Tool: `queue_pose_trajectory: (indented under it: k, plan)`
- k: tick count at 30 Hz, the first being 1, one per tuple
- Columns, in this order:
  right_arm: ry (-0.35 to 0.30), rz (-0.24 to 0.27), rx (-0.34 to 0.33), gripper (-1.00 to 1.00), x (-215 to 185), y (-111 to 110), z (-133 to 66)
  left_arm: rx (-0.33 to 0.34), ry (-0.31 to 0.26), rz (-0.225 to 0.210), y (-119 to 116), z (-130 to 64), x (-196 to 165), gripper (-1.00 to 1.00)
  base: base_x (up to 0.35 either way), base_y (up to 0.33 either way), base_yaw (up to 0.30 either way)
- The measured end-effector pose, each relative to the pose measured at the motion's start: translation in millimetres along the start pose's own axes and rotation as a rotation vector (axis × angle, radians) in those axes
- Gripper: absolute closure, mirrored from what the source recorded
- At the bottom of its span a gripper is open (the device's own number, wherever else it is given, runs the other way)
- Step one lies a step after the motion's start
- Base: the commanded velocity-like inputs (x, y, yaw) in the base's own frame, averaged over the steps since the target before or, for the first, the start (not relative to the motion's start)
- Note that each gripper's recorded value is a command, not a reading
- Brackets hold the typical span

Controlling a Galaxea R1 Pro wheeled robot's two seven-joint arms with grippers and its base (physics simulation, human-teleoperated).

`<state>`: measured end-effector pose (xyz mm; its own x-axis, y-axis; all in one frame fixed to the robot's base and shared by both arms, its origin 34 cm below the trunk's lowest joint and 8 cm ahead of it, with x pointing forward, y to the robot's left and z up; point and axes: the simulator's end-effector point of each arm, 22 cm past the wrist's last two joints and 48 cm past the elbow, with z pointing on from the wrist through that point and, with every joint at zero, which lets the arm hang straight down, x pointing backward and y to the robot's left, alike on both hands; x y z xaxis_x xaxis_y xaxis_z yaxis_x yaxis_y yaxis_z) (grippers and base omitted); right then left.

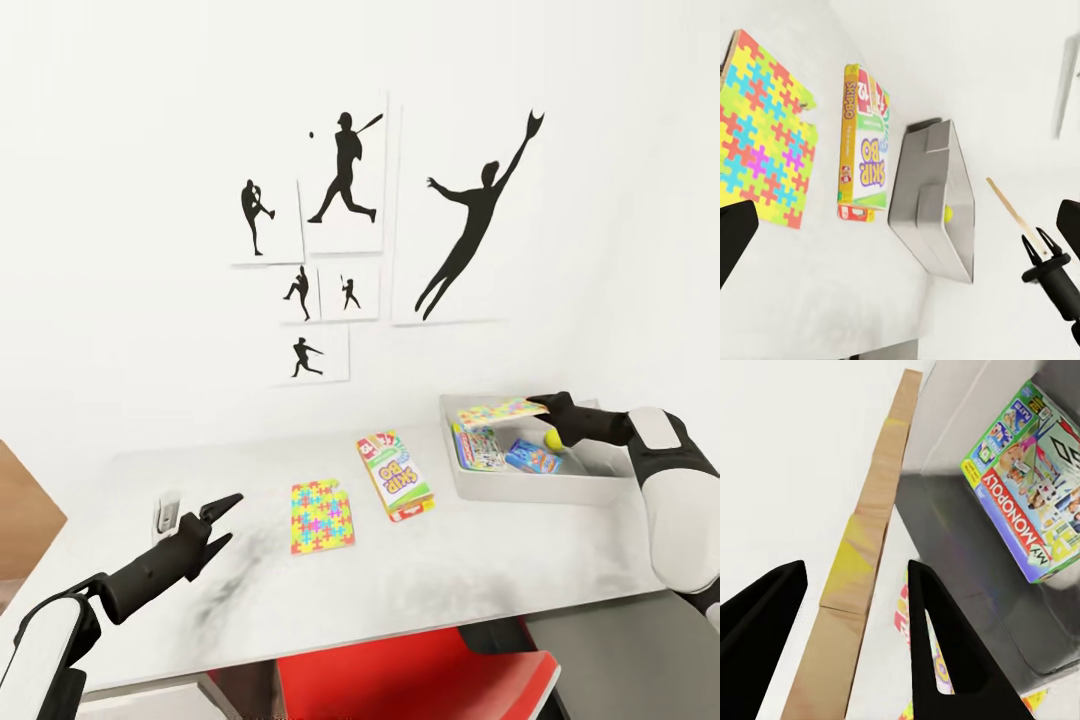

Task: Put all the toys in the child's room - the three board games (two on the bed and one on the table), the two jigsaw puzzles on the table, and the tennis ball on the table - inside the toy box on the table in the child's room.

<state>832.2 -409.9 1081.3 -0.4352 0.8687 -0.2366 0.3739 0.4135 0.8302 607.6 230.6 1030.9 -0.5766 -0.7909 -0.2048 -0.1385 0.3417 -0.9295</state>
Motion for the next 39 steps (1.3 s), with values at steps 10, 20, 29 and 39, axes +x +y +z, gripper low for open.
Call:
queue_pose_trajectory:
  k: [10, 20, 29, 39]
  plan:
    - [-0.004, 0.002, -0.182, 1.0, -0.5, 33.6, 2.4, 0.088, 0.02, 0.026, -31.9, 11.6, -9.0, -1.0, 0.0, 0.0, 0.106]
    - [-0.049, 0.0, -0.186, 1.0, -13.7, 24.4, 4.1, 0.145, 0.167, 0.129, -103.3, 63.5, 19.6, -1.0, 0.0, 0.0, 0.115]
    - [-0.23, -0.023, -0.138, 1.0, -64.6, -7.7, -10.8, 0.117, 0.26, 0.108, -99.9, 81.8, 69.8, -1.0, 0.0, 0.0, 0.08]
    - [-0.274, -0.039, -0.138, 1.0, -75.8, -12.3, -14.1, 0.121, 0.269, 0.098, -99.0, 83.4, 74.5, -1.0, 0.0, 0.0, 0.07]
